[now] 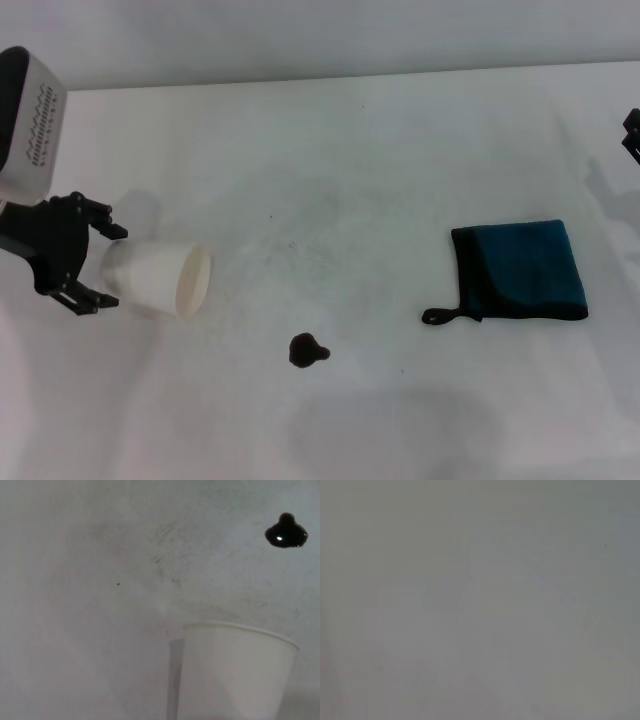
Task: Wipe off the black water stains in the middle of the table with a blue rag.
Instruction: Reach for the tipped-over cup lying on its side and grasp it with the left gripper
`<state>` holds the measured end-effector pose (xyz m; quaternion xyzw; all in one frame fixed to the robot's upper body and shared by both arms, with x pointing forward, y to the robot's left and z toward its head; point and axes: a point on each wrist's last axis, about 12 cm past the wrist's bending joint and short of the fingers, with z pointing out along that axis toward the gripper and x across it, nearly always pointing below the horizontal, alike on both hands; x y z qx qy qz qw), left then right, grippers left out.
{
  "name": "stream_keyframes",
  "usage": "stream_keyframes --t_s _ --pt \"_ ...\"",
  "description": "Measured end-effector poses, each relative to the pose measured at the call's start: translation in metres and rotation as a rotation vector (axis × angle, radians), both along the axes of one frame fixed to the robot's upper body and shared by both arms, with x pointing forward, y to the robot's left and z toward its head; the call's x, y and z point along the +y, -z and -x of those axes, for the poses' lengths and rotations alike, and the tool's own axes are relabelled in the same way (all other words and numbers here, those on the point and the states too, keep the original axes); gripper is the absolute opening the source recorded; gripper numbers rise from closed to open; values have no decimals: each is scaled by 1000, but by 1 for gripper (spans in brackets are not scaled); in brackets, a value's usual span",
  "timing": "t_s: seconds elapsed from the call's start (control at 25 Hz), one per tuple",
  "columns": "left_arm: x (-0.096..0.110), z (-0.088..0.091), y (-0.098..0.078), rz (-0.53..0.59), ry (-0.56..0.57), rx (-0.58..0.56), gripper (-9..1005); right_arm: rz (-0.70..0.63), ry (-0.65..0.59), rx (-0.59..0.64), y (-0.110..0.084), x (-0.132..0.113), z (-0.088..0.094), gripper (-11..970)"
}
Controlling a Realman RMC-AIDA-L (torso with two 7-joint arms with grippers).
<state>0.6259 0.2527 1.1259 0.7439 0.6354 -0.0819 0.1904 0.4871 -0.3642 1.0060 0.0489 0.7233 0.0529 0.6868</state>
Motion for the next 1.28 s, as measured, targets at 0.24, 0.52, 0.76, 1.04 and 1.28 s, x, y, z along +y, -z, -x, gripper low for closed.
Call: stream_keyframes --t_s 0.24,0.52,0.76,1.04,1.28 --pt "-4 -5 -5 -14 60 -42 867 3 -3 0 0 0 0 851" --pt "-21 -14 0 -25 115 -93 865 5 5 8 2 -3 6 852" --pt "-30 -18 10 -28 109 -126 863 8 14 9 3 -7 11 852" --pt "-47 -18 28 -13 67 -134 861 12 20 5 2 -9 11 852" --pt "-51 -17 29 -2 60 -125 860 14 22 8 2 -9 10 851"
